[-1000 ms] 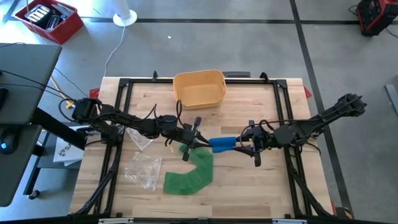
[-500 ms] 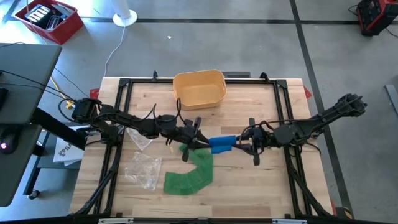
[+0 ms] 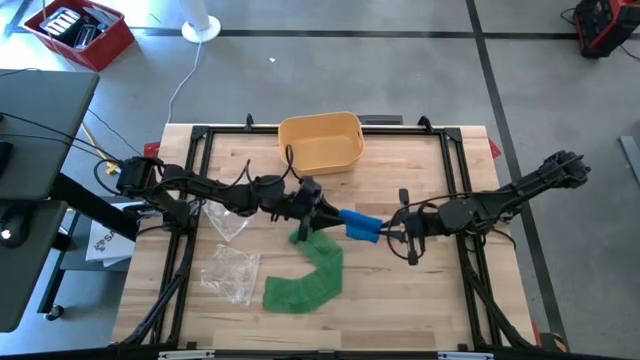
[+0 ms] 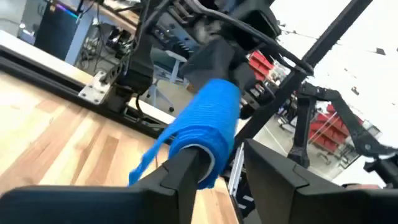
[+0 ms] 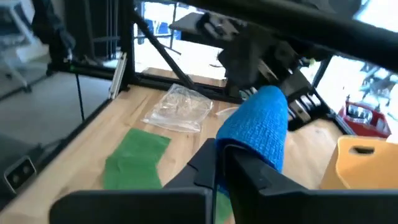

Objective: Roll bandage
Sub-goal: Roll the blue bandage

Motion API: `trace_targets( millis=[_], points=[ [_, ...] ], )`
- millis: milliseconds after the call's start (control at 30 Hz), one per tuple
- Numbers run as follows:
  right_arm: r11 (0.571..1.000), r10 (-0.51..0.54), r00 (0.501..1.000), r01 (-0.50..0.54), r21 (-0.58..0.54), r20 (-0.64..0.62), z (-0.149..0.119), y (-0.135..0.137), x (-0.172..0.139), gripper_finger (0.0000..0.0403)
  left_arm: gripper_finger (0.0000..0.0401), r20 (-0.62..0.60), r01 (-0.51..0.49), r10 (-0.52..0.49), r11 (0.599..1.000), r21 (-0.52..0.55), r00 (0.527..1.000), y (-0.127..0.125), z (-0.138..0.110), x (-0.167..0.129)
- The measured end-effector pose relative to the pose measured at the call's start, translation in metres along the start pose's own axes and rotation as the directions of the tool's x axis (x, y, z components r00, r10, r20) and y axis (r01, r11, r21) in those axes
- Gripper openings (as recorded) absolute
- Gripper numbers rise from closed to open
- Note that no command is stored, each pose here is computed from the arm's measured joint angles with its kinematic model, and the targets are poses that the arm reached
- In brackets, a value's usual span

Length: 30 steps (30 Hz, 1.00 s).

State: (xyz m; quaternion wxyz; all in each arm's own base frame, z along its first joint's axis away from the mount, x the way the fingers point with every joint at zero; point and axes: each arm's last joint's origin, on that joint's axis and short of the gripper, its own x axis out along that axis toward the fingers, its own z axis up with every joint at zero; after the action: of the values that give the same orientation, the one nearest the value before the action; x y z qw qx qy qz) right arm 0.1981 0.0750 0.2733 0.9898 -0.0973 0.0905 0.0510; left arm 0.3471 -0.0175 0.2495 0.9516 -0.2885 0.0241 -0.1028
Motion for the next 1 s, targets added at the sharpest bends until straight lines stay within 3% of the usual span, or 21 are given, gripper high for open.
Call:
trace_targets(
  millis=[133, 267, 433, 567, 733, 900, 1000],
  points=[
    [0.992, 0.009, 1.0, -0.01, -0.126, -0.006, -0.0007, 0.0005, 0.0, 0.0012, 0.0067, -0.005, 0.005, -0.005, 1.0, -0.025, 1.0, 0.0006, 0.0003, -0.0002],
    [0.957, 0.015, 0.999, -0.025, -0.288, -0.035, -0.0036, 0.001, -0.0002, 0.002, 0.0013, -0.036, 0.047, -0.048, 0.999, -0.022, 0.998, 0.001, 0.0002, -0.0005],
    [0.937, 0.006, 0.999, -0.023, -0.348, -0.05, -0.0049, 0.0009, -0.0002, 0.0032, 0.0011, -0.041, 0.059, -0.059, 0.998, -0.001, 0.997, 0.0021, 0.0012, -0.0009],
    [0.977, -0.02, 0.998, 0.008, -0.215, -0.053, -0.0051, 0.0002, -0.0002, 0.0057, 0.0004, -0.041, 0.064, -0.061, 0.993, 0.095, 0.997, 0.0025, 0.0016, -0.001],
    [1.0, -0.018, 0.998, 0.017, -0.01, -0.054, -0.0052, 0.0003, -0.0003, 0.0118, 0.0003, -0.056, 0.092, -0.081, 0.968, 0.232, 0.995, 0.0015, 0.001, -0.0011],
    [0.979, -0.019, 0.998, 0.029, 0.204, -0.052, -0.005, -0.0003, -0.0001, 0.0171, 0.0002, -0.074, 0.121, -0.102, 0.934, 0.336, 0.992, -0.0021, -0.0017, -0.0005],
    [0.94, -0.048, 0.998, 0.059, 0.336, -0.041, -0.0037, -0.002, 0.0002, 0.0179, 0.0002, -0.081, 0.138, -0.113, 0.876, 0.463, 0.99, -0.0072, -0.0052, 0.0004]
  ],
)
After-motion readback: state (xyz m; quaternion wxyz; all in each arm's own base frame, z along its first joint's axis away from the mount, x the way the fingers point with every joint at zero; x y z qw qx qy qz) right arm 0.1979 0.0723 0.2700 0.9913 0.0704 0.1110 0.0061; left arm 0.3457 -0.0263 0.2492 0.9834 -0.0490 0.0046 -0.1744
